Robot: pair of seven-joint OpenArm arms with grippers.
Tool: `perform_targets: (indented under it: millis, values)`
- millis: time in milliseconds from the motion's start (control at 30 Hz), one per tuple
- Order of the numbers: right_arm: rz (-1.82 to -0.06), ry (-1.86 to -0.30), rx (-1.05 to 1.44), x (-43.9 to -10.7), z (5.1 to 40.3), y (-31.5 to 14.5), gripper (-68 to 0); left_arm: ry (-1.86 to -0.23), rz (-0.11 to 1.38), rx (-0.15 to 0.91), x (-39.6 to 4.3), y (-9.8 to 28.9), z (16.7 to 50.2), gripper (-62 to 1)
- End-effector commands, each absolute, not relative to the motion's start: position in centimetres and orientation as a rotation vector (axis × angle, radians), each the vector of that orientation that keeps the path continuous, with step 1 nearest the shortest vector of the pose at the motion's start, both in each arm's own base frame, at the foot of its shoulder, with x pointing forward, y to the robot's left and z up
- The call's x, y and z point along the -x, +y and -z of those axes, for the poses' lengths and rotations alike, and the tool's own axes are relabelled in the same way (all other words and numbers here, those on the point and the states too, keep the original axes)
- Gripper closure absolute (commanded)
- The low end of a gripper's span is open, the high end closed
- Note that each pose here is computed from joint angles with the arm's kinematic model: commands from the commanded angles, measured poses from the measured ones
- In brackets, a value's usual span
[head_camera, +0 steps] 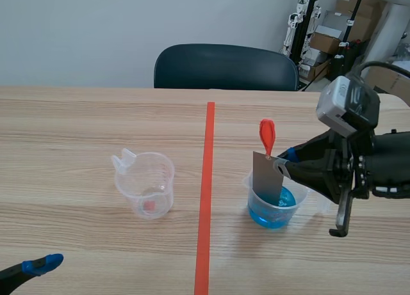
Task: Do the redox reaction experiment. lower the plate into the blue solution
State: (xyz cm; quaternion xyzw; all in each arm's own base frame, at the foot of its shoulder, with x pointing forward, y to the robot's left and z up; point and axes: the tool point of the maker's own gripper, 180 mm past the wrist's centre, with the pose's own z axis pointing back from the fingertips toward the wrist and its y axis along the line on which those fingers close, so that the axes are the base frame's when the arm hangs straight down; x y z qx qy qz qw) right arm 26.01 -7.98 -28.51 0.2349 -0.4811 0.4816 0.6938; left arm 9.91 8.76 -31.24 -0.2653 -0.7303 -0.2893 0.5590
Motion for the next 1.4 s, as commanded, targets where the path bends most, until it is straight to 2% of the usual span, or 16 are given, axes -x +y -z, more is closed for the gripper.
perform_targets:
  millis: [0, 1367]
  values:
    - [-1.067, -1.085, -0.538, -26.14, 28.26, -8.15, -0.6, -1.742, 0.673, 0.628, -9.91, 8.94, 30.81, -62.3]
    - [-1.072, -1.077, -0.530, -26.02, 28.61, -8.62, -0.6, -1.743, 0.672, 0.629, -9.91, 8.94, 30.80, -62.3]
